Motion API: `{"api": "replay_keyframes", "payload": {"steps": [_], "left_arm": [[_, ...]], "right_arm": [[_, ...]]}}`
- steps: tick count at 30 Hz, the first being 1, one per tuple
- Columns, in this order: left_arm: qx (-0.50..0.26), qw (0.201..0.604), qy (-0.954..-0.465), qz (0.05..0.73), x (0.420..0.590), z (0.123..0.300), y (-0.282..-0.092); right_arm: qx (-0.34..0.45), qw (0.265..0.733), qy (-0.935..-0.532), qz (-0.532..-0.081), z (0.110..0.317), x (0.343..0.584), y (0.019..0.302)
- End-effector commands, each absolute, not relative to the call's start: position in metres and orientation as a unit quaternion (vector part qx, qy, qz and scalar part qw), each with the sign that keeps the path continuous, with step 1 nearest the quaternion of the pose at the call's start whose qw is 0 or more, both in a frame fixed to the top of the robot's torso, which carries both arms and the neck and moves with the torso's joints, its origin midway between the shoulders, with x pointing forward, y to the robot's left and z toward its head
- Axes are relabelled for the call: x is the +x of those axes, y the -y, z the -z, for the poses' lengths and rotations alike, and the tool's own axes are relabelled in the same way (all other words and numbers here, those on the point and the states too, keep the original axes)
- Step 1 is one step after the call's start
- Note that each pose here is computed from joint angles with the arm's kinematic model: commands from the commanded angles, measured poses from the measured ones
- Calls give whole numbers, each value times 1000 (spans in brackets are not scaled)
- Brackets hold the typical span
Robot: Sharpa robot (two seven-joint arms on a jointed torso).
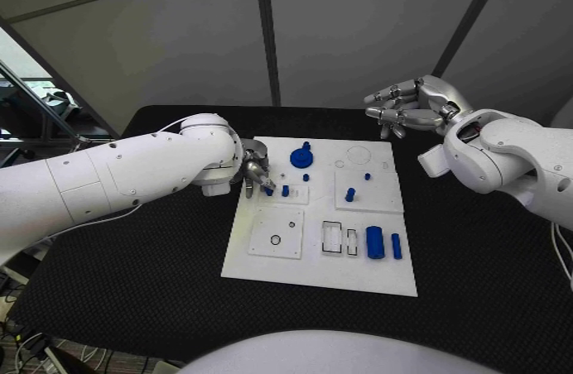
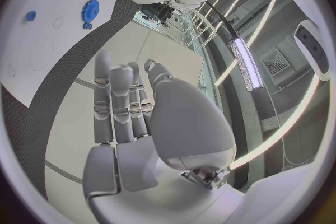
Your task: Assemble the parts on the task board
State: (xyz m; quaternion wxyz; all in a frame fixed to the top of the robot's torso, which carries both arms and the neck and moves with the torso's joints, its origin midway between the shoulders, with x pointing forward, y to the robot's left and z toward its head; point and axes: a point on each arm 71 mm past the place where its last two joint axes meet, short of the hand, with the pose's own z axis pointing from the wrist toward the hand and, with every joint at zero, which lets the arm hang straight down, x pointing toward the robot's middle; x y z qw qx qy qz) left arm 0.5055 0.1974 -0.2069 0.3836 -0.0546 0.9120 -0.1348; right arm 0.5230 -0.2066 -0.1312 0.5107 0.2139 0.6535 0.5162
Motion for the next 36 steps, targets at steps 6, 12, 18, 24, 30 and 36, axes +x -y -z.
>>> {"api": "replay_keyframes", "payload": {"steps": [6, 12, 18, 24, 30, 36], "left_arm": [[-58, 388, -910, 131, 507, 208, -195], [-56, 385, -912, 129, 506, 208, -194], [-55, 383, -913, 127, 506, 209, -194], [-54, 381, -914, 124, 506, 209, -195], [-55, 381, -915, 123, 506, 209, -195], [-57, 384, -913, 123, 506, 209, -195]], "right_arm": [[208, 509, -651, -523, 129, 522, 205], [208, 509, -651, -522, 129, 522, 205], [208, 510, -651, -522, 129, 522, 206], [209, 510, -651, -522, 129, 522, 206], [209, 510, -651, -521, 129, 521, 207], [209, 511, -651, -521, 129, 521, 207]]}}
